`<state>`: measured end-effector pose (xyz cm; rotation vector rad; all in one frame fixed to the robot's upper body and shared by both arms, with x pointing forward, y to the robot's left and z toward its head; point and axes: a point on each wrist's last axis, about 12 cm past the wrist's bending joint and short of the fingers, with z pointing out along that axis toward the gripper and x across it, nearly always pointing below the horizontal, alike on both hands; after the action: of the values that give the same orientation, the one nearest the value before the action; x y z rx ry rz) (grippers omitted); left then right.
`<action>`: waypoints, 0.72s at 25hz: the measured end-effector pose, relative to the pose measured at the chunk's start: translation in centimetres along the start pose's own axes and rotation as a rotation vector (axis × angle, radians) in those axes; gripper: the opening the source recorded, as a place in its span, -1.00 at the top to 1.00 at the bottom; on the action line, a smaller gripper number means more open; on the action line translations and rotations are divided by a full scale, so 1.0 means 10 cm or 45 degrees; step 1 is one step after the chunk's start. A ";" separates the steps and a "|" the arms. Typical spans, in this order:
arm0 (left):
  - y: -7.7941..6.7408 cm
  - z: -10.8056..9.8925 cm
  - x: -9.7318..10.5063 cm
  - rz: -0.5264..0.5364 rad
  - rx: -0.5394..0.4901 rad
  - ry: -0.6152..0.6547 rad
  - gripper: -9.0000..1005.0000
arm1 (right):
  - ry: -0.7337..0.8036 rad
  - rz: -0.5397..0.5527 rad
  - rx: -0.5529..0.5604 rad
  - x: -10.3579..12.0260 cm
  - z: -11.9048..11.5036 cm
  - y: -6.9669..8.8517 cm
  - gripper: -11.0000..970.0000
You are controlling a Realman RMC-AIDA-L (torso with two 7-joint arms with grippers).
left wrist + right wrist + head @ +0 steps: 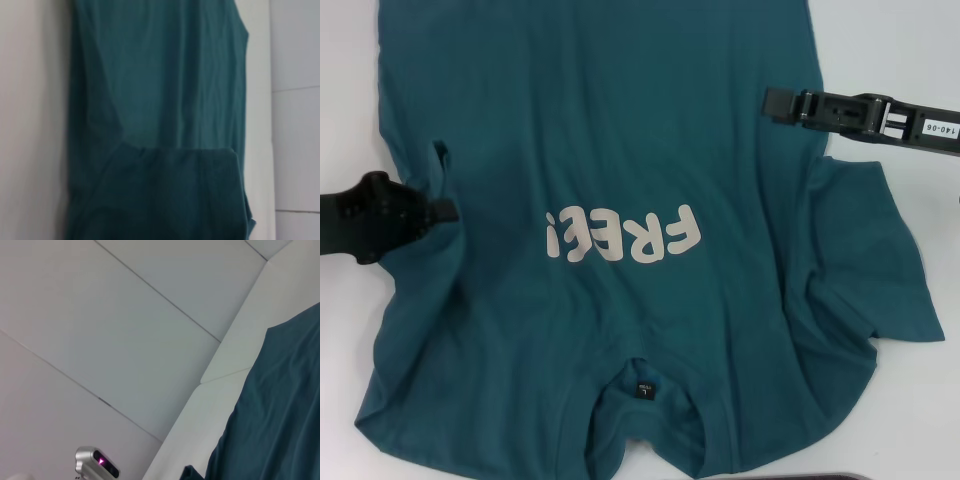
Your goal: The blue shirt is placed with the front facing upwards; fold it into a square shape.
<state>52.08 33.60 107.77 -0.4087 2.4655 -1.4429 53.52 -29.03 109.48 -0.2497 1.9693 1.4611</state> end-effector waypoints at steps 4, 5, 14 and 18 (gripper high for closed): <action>0.04 0.05 0.02 -0.008 -0.006 0.003 0.91 | -0.001 0.001 0.007 0.00 0.00 -0.01 -0.86; 0.03 0.05 0.02 0.001 -0.001 0.004 0.91 | -0.001 0.001 0.008 0.00 0.00 -0.01 -0.86; -0.07 0.04 -0.02 0.078 0.038 0.033 0.45 | -0.006 0.002 0.020 0.00 0.00 -0.02 -0.86; -0.10 0.00 -0.03 0.088 0.053 0.048 0.32 | -0.007 0.002 0.021 0.00 0.00 -0.02 -0.86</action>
<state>52.50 33.27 108.68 -0.2877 2.4492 -1.4842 53.64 -29.15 109.36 -0.2370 1.9770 1.4441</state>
